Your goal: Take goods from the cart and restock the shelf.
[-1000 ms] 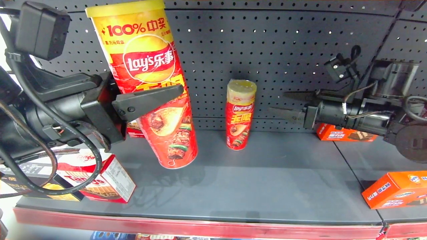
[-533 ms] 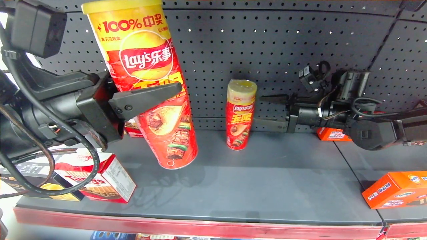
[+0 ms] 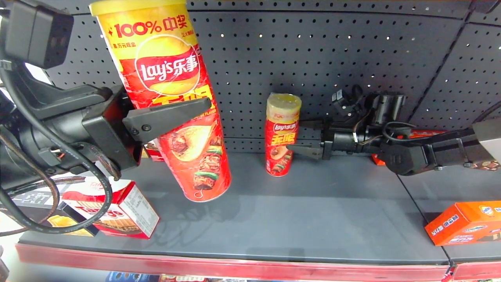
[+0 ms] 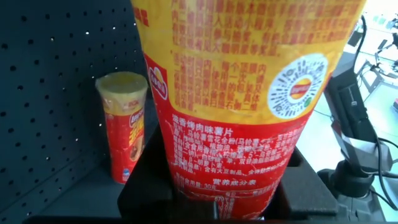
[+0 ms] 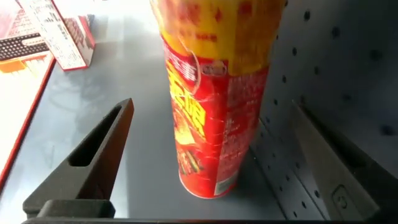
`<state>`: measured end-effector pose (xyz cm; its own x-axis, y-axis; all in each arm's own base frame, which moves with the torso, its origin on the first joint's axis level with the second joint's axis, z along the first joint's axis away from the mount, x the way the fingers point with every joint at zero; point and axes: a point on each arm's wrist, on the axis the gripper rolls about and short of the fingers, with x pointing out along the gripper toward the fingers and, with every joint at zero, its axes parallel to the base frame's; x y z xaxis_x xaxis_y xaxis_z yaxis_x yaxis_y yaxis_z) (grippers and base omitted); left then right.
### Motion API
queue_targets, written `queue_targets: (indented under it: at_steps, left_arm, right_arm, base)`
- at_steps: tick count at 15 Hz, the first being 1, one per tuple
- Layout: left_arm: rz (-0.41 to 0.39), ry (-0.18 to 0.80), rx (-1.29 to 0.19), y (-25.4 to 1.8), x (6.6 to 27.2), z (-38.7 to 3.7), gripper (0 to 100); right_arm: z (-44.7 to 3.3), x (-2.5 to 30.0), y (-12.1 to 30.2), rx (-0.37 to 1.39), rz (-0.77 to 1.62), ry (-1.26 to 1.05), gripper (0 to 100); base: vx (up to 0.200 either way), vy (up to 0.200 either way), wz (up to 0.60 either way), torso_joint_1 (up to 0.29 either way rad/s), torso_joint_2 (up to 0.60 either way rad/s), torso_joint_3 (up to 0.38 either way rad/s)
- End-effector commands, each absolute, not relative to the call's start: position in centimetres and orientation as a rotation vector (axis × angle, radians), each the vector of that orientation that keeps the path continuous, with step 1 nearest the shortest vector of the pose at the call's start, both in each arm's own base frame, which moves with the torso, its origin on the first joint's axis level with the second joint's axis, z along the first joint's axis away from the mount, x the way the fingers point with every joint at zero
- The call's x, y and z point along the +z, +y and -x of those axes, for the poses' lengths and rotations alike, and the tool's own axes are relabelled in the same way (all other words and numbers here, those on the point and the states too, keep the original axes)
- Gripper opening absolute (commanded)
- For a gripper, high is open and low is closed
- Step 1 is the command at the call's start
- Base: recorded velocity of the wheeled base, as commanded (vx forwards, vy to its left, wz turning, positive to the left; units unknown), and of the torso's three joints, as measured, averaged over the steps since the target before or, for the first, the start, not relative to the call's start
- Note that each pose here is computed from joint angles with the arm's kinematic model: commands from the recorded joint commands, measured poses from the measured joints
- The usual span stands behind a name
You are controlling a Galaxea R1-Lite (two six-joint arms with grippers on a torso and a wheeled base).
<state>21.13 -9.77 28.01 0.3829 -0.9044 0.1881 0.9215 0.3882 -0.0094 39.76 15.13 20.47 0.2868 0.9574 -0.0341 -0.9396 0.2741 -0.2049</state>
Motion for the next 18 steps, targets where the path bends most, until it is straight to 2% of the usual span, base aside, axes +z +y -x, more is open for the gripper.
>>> queue_targets:
  at_steps: [1, 17, 18]
  left_arm:
    - [0.120, -0.160, -1.166, -9.7, 28.0, -21.1, 0]
    - [0.125, -0.141, -1.161, -9.7, 27.5, -21.1, 0]
    - [0.126, -0.140, -1.159, -9.7, 27.4, -21.0, 0]
  right_arm:
    - [-40.3, 19.1, 16.0, 1.297, 0.190, -0.077, 100]
    - [-43.3, 15.2, 20.4, 1.312, 0.166, -0.060, 100]
    - [-43.3, 15.1, 20.7, 1.315, 0.159, -0.071, 0]
  base:
    - [0.000, 0.000, 0.00, 0.000, 0.00, 0.000]
    - [0.000, 0.000, 0.00, 0.000, 0.00, 0.000]
    - [0.000, 0.000, 0.00, 0.000, 0.00, 0.000]
